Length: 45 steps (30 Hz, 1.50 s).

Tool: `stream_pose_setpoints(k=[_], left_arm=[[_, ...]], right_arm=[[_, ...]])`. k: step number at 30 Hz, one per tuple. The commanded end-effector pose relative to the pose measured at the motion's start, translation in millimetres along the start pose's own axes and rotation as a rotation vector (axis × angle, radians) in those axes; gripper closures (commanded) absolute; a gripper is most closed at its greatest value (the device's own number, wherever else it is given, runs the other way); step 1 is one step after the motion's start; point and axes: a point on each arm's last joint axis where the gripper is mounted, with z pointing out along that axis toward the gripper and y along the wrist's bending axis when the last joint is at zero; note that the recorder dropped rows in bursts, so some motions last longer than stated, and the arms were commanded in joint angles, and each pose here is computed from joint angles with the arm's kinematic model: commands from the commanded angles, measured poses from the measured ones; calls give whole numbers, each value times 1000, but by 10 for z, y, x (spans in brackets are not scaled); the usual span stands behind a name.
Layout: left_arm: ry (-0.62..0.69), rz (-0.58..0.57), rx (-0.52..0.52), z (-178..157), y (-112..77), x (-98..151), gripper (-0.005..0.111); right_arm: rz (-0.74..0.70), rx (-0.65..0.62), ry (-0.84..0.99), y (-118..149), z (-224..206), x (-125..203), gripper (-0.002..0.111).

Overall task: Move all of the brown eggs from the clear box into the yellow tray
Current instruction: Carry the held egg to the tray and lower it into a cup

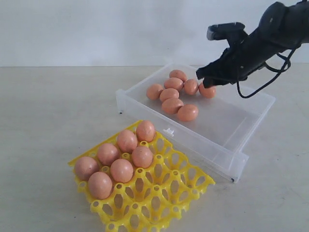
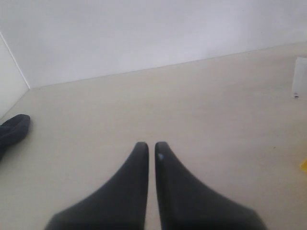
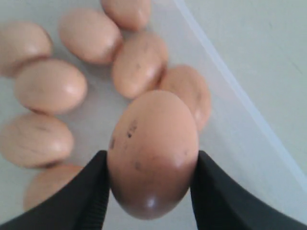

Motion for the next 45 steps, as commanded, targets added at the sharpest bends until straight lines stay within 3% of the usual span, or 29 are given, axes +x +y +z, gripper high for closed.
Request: stream_pose_setpoints(k=[1, 3, 8, 13, 17, 21, 23, 26, 28, 33, 38, 42, 45], left_arm=[[1, -3, -2, 1, -1, 10, 103], [1, -3, -2, 1, -1, 10, 103], [1, -3, -2, 1, -1, 10, 103], [1, -3, -2, 1, -1, 10, 103], [1, -3, -2, 1, -1, 10, 103], [1, -3, -2, 1, -1, 10, 103], [1, -3, -2, 1, -1, 10, 103], [1, -3, -2, 1, -1, 10, 103], [1, -3, -2, 1, -1, 10, 103], [1, -3, -2, 1, -1, 10, 103], [1, -3, -2, 1, -1, 10, 103], [1, -3, -2, 1, -1, 10, 103], [1, -3, -2, 1, -1, 10, 103]], right_arm=[[129, 11, -259, 119, -291, -14, 108], [133, 82, -307, 161, -373, 140, 108], [-14, 250, -330, 353, -515, 523, 108], [56, 416, -522, 503, -711, 756, 108], [183, 312, -696, 680, -784, 910, 108], [278, -5, -778, 917, -773, 1013, 108], [245, -182, -793, 1056, -792, 1050, 108], [39, -470, -787, 1330, -861, 1181, 108], [-33, -563, -723, 1416, -861, 1295, 108], [-105, -618, -606, 1444, -833, 1594, 108], [-243, -413, -446, 1310, -681, 1770, 108], [-269, -319, -451, 1276, -600, 1575, 108], [-282, -337, -449, 1328, -449, 1409, 108]])
